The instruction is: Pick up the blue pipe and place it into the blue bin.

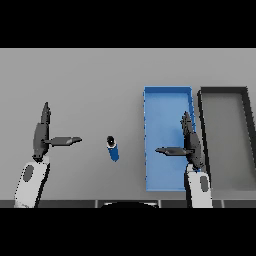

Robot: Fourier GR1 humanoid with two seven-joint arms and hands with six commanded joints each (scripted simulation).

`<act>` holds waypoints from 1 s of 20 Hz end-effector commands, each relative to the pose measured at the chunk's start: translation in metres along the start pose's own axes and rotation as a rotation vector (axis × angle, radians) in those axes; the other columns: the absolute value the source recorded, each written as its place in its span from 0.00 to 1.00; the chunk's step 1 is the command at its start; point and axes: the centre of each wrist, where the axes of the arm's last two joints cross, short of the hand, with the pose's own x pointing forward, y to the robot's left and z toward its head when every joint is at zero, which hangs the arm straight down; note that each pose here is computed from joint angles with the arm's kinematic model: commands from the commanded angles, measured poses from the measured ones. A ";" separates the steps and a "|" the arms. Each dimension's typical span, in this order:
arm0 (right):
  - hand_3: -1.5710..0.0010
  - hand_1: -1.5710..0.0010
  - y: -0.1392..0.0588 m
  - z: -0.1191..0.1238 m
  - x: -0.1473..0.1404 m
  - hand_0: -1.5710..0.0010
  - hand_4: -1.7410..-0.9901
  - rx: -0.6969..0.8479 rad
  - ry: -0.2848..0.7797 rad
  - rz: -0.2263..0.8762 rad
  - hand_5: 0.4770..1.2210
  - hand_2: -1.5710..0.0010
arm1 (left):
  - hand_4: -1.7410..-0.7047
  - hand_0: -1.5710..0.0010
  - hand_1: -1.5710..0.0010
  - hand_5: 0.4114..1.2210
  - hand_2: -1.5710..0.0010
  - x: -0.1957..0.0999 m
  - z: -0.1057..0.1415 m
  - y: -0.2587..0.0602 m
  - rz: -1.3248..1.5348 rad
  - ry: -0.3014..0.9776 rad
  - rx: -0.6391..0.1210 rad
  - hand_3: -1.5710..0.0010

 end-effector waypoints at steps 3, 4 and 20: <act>1.00 1.00 -0.002 0.001 0.000 1.00 0.71 -0.002 -0.001 0.001 0.16 1.00 | 0.75 1.00 1.00 0.23 1.00 0.000 0.001 -0.002 0.001 -0.010 -0.001 1.00; 1.00 1.00 -0.003 0.001 0.000 1.00 0.71 -0.002 -0.001 0.001 0.16 1.00 | 0.75 1.00 1.00 0.23 1.00 0.000 0.002 -0.003 0.001 -0.011 -0.001 1.00; 1.00 1.00 -0.014 0.021 0.020 1.00 0.71 0.168 -0.104 0.335 0.14 1.00 | 0.72 1.00 1.00 0.17 1.00 0.019 0.034 0.011 -0.199 -0.098 -0.644 1.00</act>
